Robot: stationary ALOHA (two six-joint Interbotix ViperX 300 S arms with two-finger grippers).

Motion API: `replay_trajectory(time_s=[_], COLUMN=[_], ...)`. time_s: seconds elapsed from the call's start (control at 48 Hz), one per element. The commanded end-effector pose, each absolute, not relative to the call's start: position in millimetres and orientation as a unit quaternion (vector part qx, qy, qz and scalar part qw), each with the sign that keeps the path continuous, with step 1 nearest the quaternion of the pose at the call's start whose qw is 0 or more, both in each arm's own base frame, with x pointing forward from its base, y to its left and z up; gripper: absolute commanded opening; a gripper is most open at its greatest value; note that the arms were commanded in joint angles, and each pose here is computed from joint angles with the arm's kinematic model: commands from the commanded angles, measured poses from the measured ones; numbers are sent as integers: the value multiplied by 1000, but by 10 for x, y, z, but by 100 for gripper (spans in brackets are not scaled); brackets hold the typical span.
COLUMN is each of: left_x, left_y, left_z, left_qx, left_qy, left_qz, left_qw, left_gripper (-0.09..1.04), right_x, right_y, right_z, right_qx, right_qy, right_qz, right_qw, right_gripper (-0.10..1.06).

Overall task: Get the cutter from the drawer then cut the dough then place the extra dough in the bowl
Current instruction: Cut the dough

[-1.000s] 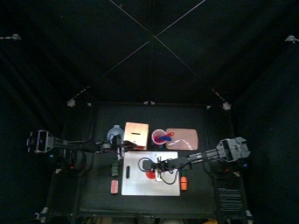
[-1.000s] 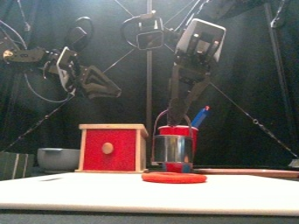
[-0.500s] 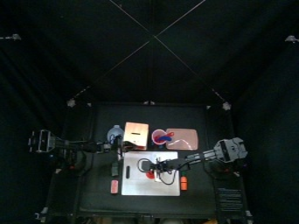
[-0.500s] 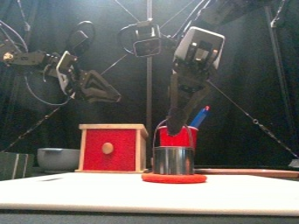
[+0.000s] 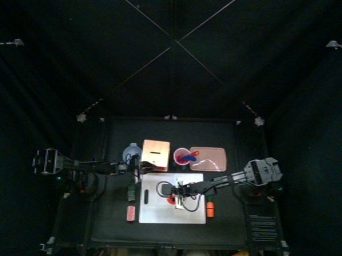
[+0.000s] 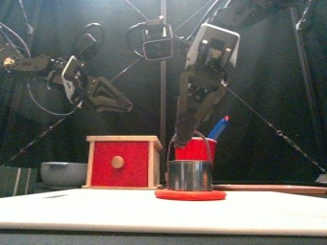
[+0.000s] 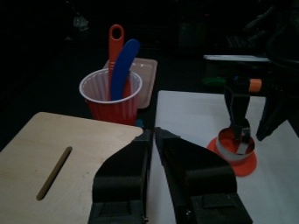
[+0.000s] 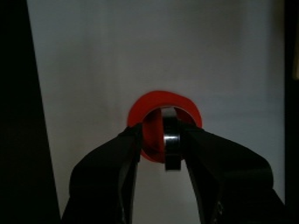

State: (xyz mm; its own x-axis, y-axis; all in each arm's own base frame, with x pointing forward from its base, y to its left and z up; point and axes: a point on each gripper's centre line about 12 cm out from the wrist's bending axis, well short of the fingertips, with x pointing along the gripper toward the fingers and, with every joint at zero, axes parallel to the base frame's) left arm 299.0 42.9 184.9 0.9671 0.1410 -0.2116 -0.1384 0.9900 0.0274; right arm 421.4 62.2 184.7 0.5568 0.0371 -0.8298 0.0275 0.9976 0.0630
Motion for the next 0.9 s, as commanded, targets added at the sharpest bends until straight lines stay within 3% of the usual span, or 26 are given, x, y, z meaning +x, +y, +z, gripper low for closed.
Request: replay_trajectory(time_s=[0.021,0.292,0.458,0.667,0.792,0.896], left_x=[3023,3035,3047,3095,3149,3197], left_y=[439,431,420,156,39,-48], left_z=[1913,1928,1974,1982,1816,1636], left_qx=[8,7,8,5,-3,-3], left_qy=[94,92,74,29,37,37], left_qz=[71,70,69,32,24,22], left_qw=[993,993,995,999,999,999], left_gripper=[57,57,57,58,63,67], right_x=[4195,3890,3492,3076,2961,2889], right_y=[617,543,503,302,210,245], right_z=[2248,2733,2712,2227,1981,1826], right_qx=[34,-4,-25,-25,-15,-14], right_qy=[421,319,236,181,169,154], right_qz=[9,27,58,74,75,96], right_qw=[906,947,970,980,983,983], right_gripper=[75,75,75,75,75,75])
